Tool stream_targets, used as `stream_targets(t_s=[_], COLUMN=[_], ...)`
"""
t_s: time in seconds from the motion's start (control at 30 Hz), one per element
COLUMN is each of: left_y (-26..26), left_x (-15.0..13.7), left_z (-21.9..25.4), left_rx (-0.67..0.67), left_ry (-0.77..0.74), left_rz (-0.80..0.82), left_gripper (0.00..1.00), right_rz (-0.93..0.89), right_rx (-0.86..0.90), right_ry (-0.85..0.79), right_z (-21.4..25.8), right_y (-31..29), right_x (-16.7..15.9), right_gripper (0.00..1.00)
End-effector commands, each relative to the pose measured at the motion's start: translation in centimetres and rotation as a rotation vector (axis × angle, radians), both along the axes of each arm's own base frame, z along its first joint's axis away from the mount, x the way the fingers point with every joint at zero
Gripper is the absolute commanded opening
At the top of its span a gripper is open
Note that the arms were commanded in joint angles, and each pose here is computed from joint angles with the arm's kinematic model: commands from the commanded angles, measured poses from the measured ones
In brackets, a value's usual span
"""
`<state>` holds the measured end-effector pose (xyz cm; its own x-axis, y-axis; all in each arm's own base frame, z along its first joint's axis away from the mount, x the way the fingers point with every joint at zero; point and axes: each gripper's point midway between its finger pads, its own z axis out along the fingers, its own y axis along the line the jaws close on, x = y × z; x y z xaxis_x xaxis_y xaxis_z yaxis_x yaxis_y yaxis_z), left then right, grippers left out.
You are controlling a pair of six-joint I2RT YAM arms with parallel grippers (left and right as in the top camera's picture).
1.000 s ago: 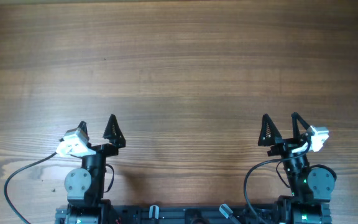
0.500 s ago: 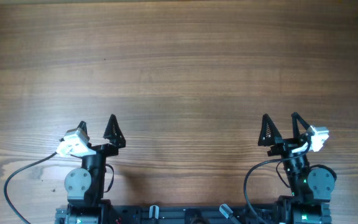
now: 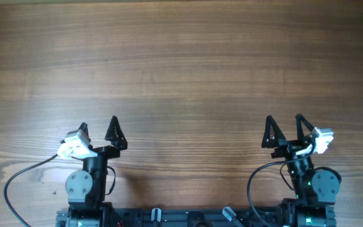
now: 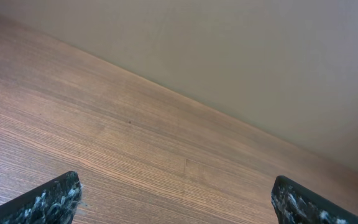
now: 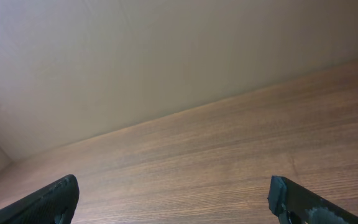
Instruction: Untangle cables
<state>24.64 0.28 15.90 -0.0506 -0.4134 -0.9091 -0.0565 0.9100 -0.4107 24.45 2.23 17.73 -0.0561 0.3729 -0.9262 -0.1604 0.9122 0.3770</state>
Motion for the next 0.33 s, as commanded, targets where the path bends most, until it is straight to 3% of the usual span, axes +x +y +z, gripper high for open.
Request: stream_targets(t_s=[0.0,0.3], left_y=[0.18,0.18], left_x=[-0.03,-0.03], left_z=[0.01,0.01], left_rx=[0.017,0.017], left_ry=[-0.004,-0.004], left_rz=[0.011,0.011], left_gripper=[1.0,1.0], right_rz=[-0.013,-0.013], right_rx=[0.005,0.005], right_ry=[-0.012,-0.012], right_z=[0.28,0.3], right_y=[-0.25,-0.25], right_x=[-0.02,-0.02], right_gripper=[1.0,1.0])
